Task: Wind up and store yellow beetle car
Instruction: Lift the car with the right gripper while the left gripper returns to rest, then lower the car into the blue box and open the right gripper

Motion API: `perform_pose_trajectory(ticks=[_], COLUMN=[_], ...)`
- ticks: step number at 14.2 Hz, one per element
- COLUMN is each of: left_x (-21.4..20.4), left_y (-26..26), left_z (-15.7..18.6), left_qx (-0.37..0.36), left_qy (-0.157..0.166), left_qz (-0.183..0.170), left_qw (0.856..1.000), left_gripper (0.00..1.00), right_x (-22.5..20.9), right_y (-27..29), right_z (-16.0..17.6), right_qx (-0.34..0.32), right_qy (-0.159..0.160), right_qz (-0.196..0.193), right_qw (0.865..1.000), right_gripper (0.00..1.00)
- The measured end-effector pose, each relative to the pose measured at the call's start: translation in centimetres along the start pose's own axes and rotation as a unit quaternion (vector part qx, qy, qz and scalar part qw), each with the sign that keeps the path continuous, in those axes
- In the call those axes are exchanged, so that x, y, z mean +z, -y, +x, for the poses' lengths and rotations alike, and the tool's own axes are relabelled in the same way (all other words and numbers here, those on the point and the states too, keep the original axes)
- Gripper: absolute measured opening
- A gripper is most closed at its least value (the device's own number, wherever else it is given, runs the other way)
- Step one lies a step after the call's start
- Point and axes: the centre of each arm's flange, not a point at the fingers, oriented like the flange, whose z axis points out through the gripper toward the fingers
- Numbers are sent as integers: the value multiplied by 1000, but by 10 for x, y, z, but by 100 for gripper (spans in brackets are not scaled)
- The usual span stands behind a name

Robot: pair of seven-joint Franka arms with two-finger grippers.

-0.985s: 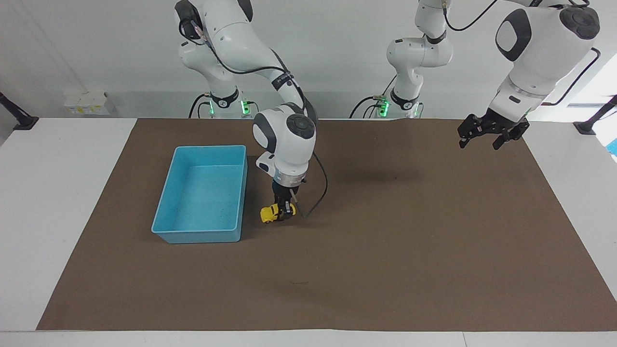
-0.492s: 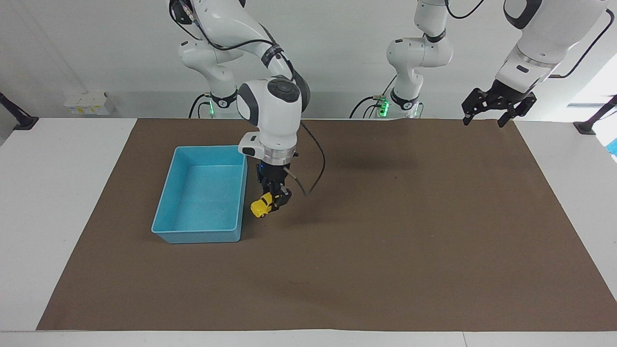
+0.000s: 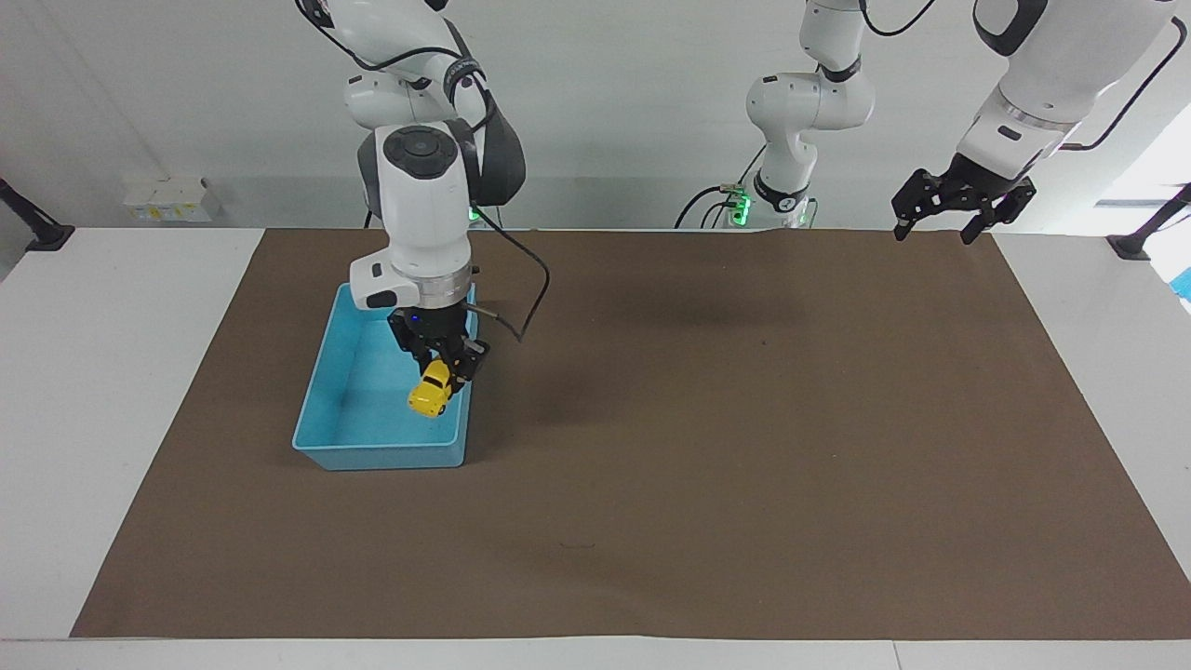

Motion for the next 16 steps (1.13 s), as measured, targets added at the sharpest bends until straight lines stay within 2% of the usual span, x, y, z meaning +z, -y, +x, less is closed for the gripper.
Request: perform_pose_trajectory(ticks=[3,6,8,12,16], left_x=[0,0,0,0,0], left_y=[0,0,-1,-2,0], left_z=[0,0,0,0,0], left_qx=[0,0,-9,-14,-18], left_qy=[0,0,0,0,0], left_qz=[0,0,0,0,0], left_qw=[1000,1000,1000,1000,1000], left_gripper=[100,100,100,100,100], right_x=[3,17,34,59,82], right_y=[-35,-74,-103,-117,-124], right_z=[8,12,6,-41,-75], right_qx=[-82,-137,-159,-168,-174], right_qy=[16,25,23,12,23], right_qz=[11,76,100,101,96], right_qw=[996,987,982,981,980], right_gripper=[50,50,50,50,50])
